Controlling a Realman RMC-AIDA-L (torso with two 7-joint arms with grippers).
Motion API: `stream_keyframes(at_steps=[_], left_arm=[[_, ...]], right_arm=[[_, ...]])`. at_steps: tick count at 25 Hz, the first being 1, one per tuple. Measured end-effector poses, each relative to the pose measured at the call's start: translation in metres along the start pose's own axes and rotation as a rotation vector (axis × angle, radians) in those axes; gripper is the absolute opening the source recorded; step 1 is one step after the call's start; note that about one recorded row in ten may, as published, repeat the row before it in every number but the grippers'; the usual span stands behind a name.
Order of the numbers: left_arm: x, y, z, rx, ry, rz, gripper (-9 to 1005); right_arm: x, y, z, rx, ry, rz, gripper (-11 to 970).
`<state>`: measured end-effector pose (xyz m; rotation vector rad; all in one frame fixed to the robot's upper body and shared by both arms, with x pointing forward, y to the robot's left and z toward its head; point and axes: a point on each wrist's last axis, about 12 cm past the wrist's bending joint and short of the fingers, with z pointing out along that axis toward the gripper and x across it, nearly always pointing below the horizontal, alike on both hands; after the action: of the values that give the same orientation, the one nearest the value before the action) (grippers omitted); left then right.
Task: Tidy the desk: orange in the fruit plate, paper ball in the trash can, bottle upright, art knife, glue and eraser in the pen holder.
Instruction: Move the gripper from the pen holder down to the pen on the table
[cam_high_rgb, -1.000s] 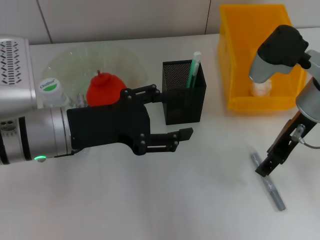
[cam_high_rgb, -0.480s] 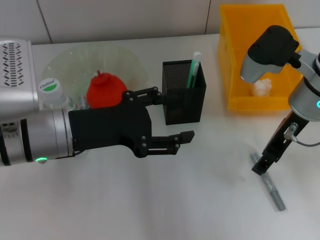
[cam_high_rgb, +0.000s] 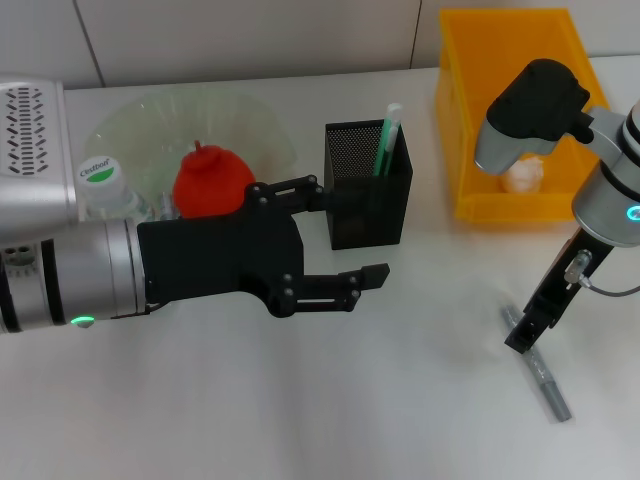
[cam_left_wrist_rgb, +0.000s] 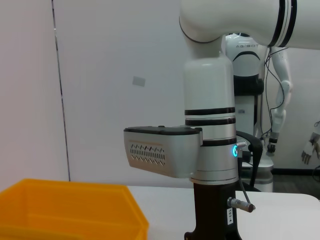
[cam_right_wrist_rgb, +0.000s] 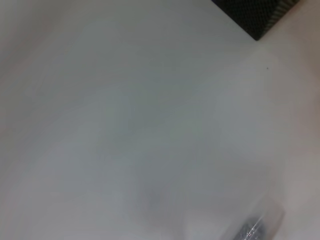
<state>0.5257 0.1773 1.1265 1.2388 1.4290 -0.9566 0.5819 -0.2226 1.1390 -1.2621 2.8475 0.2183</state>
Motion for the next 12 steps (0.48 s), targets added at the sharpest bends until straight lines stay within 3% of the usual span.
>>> stream_keyframes(at_steps=[12], left_arm=[[0.0,0.0002,-0.0001,-0.001,0.001,0.0,810]], right_arm=[[-0.0024,0.0019,0.0042,-0.009,0.015,-0.008,656]])
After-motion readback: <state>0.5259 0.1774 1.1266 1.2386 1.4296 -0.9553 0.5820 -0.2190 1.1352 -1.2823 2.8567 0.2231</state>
